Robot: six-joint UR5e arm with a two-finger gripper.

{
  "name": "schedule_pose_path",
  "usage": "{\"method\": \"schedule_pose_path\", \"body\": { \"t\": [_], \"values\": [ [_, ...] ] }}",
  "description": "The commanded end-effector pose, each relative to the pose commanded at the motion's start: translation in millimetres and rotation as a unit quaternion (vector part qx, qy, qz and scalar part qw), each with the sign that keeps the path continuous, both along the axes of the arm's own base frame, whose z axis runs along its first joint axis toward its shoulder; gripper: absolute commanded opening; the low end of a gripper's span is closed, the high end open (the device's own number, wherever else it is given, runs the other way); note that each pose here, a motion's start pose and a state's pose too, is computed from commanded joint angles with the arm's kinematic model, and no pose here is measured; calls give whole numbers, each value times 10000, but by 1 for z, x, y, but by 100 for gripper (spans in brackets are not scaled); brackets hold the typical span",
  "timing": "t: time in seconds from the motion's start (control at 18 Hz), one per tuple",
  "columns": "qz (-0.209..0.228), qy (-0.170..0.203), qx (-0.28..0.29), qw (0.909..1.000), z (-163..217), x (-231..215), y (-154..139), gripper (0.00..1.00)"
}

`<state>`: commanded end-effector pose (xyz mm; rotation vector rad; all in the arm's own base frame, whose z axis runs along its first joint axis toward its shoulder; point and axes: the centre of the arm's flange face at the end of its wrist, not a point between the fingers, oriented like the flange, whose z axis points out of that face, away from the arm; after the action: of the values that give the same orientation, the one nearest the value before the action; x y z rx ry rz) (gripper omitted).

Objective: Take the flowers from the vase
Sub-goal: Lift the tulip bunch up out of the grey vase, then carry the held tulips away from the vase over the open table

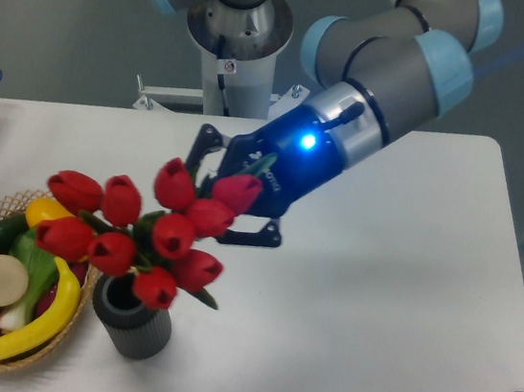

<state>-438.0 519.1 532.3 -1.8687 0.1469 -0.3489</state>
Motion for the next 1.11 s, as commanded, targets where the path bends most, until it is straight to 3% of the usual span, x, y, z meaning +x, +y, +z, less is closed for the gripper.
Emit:
{"method": "schedule_pose_path", "body": {
  "t": [0.17,0.39,0.56,0.78,1.11],
  "values": [
    [513,578,-375,9963,16,-22,-11,11],
    [991,919,-837,9873,9,-47,-28,12],
    [1365,1463,-1386,9699,-3,-67,-46,12],
    [1710,1421,-1788,9584,-36,-99,-89,11],
    [1999,1766,-2869,9201,-74,-122,-113,8]
  ]
}}
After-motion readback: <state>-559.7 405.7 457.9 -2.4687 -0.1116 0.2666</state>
